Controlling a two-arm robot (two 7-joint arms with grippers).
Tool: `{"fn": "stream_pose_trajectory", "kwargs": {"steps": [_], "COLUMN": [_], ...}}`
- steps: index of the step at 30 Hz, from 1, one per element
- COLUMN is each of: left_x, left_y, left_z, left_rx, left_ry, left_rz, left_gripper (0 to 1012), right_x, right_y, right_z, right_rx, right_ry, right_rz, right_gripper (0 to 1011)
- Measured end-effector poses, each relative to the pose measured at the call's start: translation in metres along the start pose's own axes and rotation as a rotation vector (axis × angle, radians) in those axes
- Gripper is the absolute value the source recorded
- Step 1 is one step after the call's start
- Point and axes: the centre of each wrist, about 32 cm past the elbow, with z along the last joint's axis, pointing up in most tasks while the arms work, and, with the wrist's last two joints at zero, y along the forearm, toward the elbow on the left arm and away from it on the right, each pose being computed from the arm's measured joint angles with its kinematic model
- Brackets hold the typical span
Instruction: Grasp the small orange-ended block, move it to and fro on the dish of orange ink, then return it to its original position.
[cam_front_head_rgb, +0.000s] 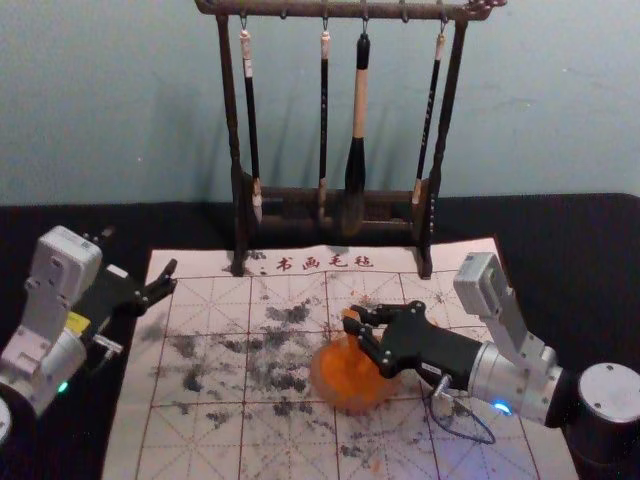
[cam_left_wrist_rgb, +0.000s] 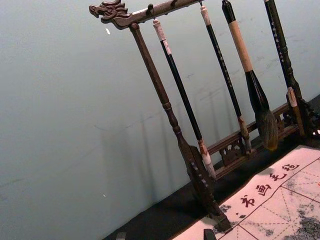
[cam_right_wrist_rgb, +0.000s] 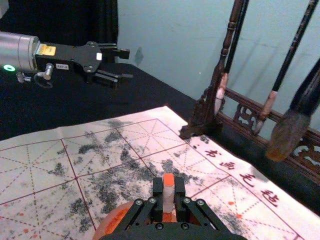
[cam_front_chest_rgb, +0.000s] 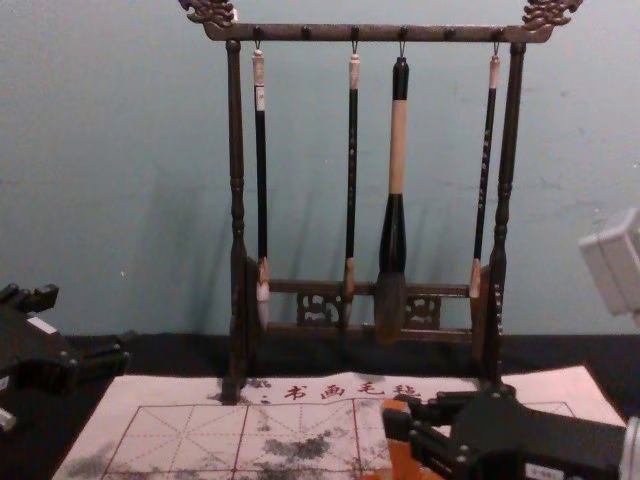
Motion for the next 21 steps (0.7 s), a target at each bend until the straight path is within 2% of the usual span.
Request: {"fn": "stream_pose_trajectory", "kwargs": {"steps": [8, 16, 21], "left_x": [0.0000, 0.0000, 0.0000], "left_y": [0.0000, 0.0000, 0.0000], "left_z": [0.0000, 0.0000, 0.0000], "left_rx": [0.000, 0.000, 0.000], "left_ry": [0.000, 0.000, 0.000], "left_rz": [0.000, 0.000, 0.000], "left_gripper": [1001, 1001, 1001], "right_x": [-0.001, -0.012, -0.017], "right_y": [-0.011, -0.023, -0.024], "right_z": [0.000, 0.000, -0.001], "right_rx": [-0.006, -0.003, 0.007], "right_ry": [0.004, 0.023, 0.037], "right_rz": [-0.016, 0.001, -0.002], "right_gripper": [88, 88, 88]}}
